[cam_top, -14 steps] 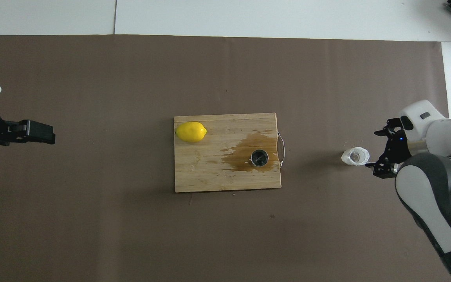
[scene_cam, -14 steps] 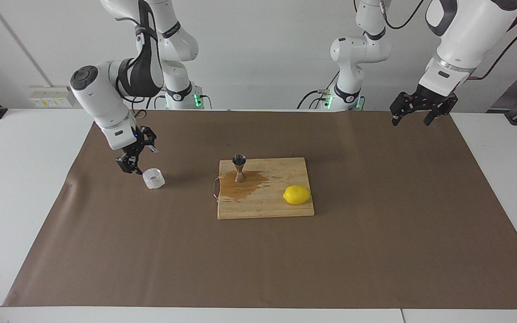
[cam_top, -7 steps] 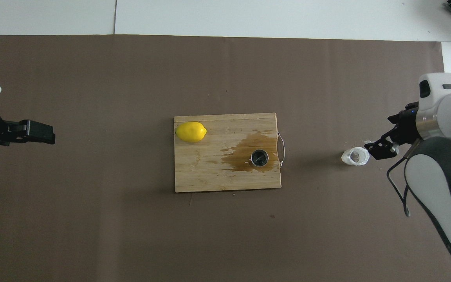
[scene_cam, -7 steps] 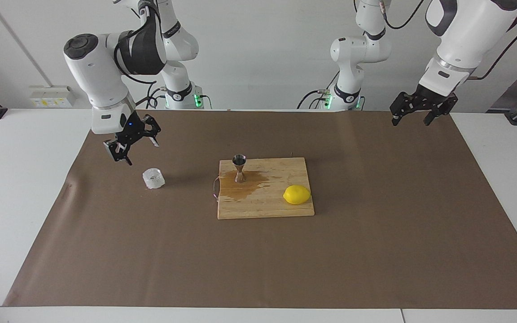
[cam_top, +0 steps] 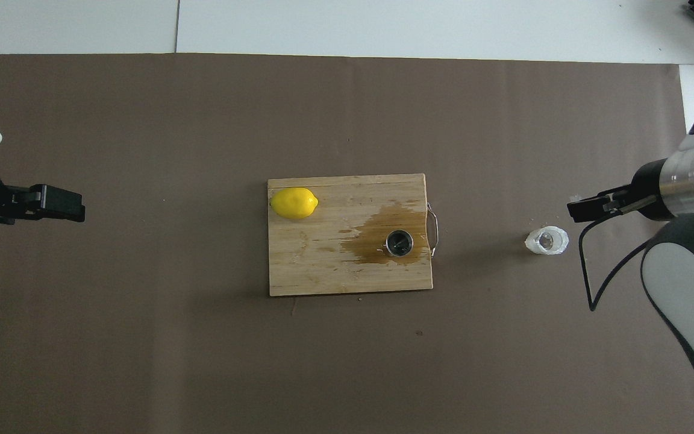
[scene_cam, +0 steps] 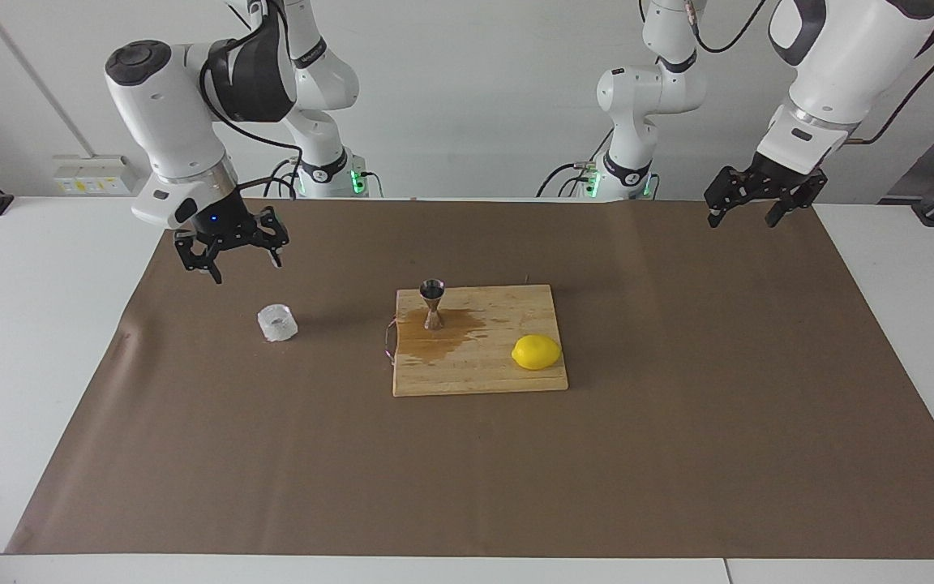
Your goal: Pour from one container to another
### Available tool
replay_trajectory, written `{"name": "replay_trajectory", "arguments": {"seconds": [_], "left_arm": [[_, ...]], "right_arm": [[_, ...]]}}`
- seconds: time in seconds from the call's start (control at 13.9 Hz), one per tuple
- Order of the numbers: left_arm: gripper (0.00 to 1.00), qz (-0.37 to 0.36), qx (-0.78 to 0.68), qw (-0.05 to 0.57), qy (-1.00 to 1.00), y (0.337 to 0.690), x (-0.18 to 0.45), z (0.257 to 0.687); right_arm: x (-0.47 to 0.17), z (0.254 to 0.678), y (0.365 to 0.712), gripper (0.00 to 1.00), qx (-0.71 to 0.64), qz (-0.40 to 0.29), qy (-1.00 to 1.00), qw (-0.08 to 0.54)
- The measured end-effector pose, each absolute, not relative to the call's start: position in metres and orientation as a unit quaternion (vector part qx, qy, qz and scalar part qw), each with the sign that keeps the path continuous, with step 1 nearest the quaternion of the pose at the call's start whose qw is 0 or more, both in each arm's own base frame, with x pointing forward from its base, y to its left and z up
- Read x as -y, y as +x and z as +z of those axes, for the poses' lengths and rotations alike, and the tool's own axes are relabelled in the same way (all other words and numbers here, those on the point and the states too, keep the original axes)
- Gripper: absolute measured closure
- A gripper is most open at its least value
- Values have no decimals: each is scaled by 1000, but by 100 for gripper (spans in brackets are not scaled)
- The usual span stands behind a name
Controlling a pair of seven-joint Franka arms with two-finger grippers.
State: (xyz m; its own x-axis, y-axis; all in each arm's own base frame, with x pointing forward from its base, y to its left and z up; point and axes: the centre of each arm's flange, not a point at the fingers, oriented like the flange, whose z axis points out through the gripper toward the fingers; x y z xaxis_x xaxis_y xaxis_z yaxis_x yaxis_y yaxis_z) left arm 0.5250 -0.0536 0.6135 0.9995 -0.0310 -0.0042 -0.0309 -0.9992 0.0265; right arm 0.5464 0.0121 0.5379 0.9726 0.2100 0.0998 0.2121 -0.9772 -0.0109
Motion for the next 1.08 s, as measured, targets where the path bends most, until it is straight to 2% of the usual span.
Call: {"name": "replay_trajectory", "arguments": {"seconds": [0.29, 0.58, 0.79, 1.08], "left_arm": [[0, -2, 15, 13, 1000, 525, 54, 613], [0, -2, 15, 13, 1000, 525, 54, 613], [0, -2, 15, 13, 1000, 525, 54, 613], [0, -2, 15, 13, 1000, 525, 54, 613]], "right_arm": [[-14, 577, 533, 0, -6, -47, -999, 15], [-33, 633, 539, 0, -3, -35, -999, -27], [-58, 630, 546, 0, -22, -31, -999, -32], [-54, 622, 549, 0, -36, -21, -999, -14]]}}
